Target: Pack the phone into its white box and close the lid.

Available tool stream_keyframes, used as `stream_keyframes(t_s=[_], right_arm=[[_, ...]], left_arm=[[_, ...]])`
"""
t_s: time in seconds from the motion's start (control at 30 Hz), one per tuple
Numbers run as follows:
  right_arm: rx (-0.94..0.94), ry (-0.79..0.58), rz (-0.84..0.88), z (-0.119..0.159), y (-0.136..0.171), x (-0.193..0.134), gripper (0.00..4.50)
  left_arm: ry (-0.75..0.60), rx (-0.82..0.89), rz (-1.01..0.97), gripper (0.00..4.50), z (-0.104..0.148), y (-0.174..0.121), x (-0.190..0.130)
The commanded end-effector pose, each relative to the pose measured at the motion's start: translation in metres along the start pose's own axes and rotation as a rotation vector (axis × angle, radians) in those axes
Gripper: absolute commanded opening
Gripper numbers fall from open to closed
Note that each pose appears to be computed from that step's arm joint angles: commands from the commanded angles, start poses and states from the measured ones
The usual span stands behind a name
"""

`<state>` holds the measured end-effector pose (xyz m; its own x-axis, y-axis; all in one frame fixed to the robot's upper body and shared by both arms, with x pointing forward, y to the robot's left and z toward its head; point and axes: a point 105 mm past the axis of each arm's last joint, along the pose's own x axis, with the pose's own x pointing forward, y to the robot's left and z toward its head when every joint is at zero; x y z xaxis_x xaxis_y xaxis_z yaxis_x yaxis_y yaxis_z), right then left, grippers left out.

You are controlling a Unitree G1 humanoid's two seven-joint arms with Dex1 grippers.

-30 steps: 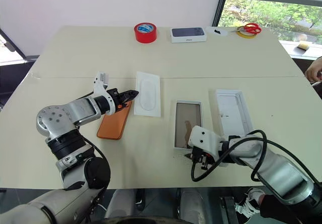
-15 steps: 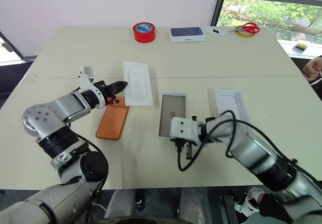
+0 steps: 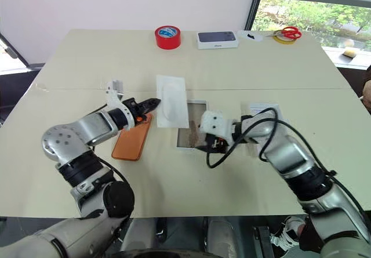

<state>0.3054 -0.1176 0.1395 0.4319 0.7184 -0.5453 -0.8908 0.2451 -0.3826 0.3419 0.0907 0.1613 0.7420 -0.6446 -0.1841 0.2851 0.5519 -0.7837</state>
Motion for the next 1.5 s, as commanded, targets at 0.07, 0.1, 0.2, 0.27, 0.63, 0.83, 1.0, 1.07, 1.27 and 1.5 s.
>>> stream_keyframes(t_s=[0.07,0.1,0.2,0.27,0.63,0.83,1.0,1.07,1.27,1.5], right_arm=[[0.018,-0.023,-0.097,0.005,-0.005,-0.033,3.39],[0.024,-0.017,-0.106,0.003,-0.005,-0.036,3.39],[0.045,-0.009,-0.133,-0.001,-0.004,-0.042,3.39],[0.067,-0.016,-0.148,-0.002,-0.003,-0.043,3.39],[0.099,-0.056,-0.202,-0.002,-0.006,-0.038,3.39],[0.095,-0.066,-0.213,-0.001,-0.009,-0.038,3.46],[0.092,-0.089,-0.224,0.004,-0.012,-0.038,3.46],[0.091,-0.104,-0.231,0.007,-0.014,-0.035,3.46],[0.124,-0.138,-0.243,0.02,-0.02,-0.011,1.1],[0.114,-0.033,-0.337,0.022,-0.037,0.03,0.06]], left_arm=[[0.058,0.064,-0.05,0.0,-0.018,-0.02,0.008],[0.068,0.065,-0.047,0.0,-0.021,-0.019,0.009],[0.097,0.073,-0.036,0.0,-0.027,-0.017,0.011],[0.113,0.083,-0.036,0.0,-0.03,-0.017,0.012],[0.177,0.078,-0.013,0.0,-0.049,-0.013,0.018],[0.174,0.079,-0.024,1.89,-0.05,-0.015,0.017],[0.149,0.104,-0.036,3.32,-0.041,-0.017,0.013],[0.131,0.116,-0.035,3.32,-0.035,-0.017,0.011],[0.011,0.318,0.017,3.37,0.002,-0.008,-0.004],[0.05,0.744,-0.016,3.37,0.01,0.011,-0.034]])
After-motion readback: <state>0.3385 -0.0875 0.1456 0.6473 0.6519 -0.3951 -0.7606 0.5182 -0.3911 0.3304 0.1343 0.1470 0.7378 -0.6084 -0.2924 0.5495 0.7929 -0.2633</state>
